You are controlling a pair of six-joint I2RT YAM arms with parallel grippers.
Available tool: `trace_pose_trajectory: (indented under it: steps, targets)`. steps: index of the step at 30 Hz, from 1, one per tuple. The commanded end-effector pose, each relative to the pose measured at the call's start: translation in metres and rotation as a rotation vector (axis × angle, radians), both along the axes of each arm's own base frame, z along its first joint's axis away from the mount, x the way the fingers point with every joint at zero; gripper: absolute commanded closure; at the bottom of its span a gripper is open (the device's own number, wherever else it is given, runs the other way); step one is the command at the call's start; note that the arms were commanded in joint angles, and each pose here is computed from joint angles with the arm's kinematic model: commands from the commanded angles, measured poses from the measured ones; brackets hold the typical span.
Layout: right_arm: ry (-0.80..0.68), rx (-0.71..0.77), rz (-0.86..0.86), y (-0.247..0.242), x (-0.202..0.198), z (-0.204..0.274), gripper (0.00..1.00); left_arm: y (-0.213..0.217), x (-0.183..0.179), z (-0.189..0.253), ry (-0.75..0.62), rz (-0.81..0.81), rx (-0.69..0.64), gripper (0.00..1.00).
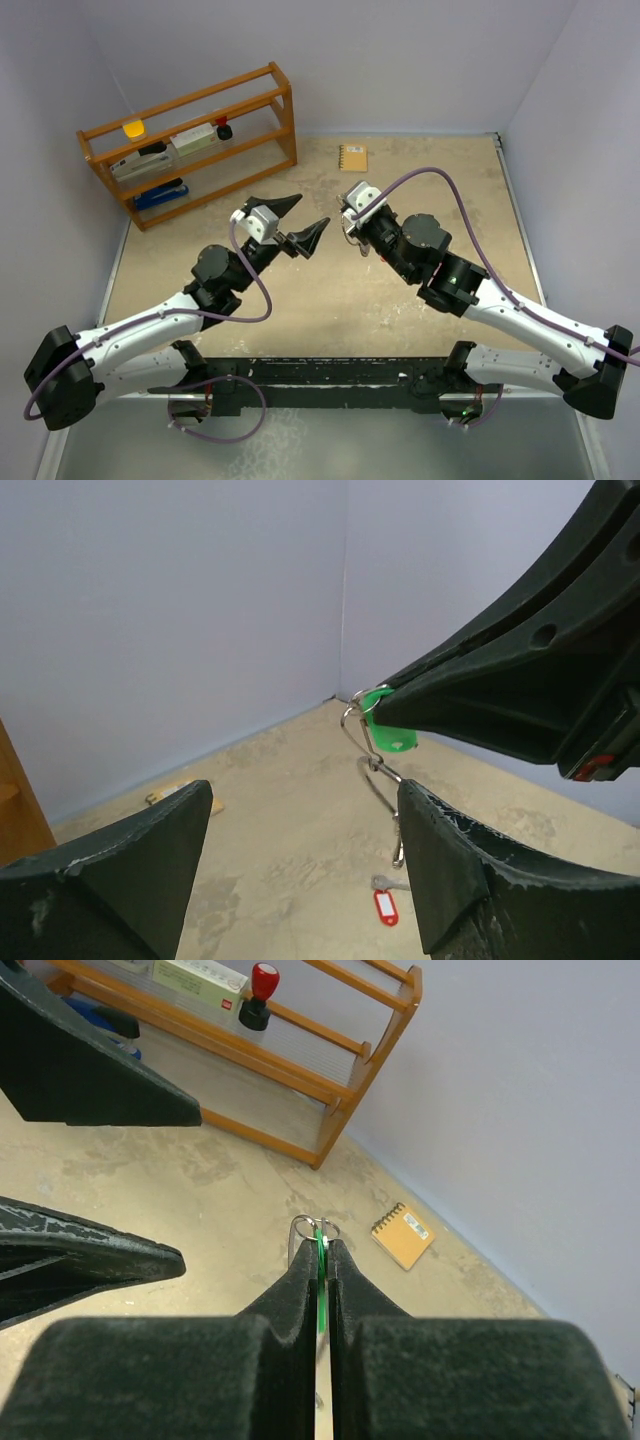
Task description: Remove the keys from the keyring
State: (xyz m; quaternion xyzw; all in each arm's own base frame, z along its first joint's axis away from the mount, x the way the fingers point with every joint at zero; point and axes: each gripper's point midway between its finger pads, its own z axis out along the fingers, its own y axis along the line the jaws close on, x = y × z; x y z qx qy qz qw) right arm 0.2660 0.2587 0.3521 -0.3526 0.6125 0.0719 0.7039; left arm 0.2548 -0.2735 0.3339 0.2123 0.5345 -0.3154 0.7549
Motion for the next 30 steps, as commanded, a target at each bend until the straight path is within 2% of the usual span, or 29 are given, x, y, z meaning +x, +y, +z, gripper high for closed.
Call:
trace_pose_trajectory:
  steps: [1, 7, 30]
  targets:
    - [-0.065, 0.097, -0.014, -0.005, -0.003, 0.034, 1.0, -0.006, -0.012, 0.023, -0.073, -0.071, -0.094, 0.29]
    - [-0.061, 0.097, -0.008, -0.003, -0.004, 0.032, 1.0, -0.009, -0.012, 0.021, -0.104, -0.085, -0.144, 0.31]
    - [-0.056, 0.093, 0.015, 0.003, -0.008, 0.027, 1.0, -0.021, 0.005, 0.017, -0.13, -0.05, -0.14, 0.37]
